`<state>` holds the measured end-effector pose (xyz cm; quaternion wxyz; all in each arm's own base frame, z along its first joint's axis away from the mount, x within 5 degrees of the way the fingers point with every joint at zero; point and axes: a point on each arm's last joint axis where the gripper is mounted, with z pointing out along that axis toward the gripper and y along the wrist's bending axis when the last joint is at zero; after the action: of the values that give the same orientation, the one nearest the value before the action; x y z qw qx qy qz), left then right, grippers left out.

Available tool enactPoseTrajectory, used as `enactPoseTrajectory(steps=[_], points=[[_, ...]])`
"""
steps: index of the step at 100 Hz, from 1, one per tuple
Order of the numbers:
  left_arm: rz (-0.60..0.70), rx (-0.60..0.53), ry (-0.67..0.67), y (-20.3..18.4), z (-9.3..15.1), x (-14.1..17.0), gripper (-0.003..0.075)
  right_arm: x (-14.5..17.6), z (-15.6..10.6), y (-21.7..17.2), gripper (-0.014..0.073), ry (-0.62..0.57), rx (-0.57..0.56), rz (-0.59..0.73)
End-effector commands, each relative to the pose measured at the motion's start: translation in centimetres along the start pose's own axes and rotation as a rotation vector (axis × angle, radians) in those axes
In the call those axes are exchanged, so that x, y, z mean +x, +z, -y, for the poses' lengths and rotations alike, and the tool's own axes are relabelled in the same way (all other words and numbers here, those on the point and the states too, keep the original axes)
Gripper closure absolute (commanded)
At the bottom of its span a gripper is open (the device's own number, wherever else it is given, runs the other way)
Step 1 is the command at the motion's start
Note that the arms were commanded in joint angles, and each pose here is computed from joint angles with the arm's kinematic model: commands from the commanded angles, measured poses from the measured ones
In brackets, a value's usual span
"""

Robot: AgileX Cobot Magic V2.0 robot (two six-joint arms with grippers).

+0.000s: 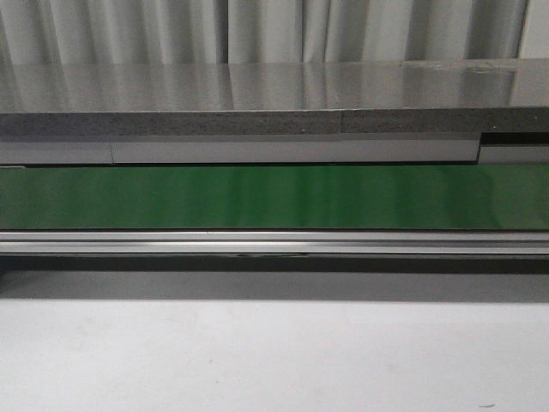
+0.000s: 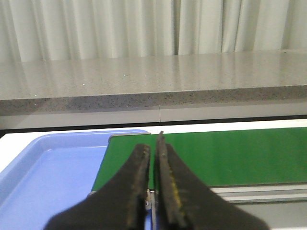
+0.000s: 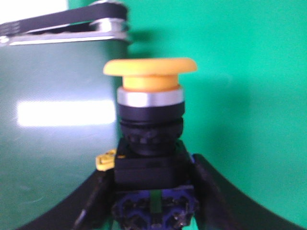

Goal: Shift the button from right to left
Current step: 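Lift the button with the right gripper and carry it over the belt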

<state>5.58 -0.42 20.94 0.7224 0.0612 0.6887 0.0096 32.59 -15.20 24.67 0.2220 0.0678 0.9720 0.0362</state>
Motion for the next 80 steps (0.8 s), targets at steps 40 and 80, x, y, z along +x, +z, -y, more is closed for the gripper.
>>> enactPoseTrajectory(steps=[40, 80], points=[[0.081, 0.003, -0.016, -0.2, 0.1, 0.4, 0.0715, -0.1, -6.1, -0.5, 0.0409, -0.124, -0.103, -0.021], [0.081, 0.003, -0.016, -0.2, 0.1, 0.4, 0.0715, 0.1, -6.1, -0.5, 0.0106, -0.121, -0.108, -0.045]])
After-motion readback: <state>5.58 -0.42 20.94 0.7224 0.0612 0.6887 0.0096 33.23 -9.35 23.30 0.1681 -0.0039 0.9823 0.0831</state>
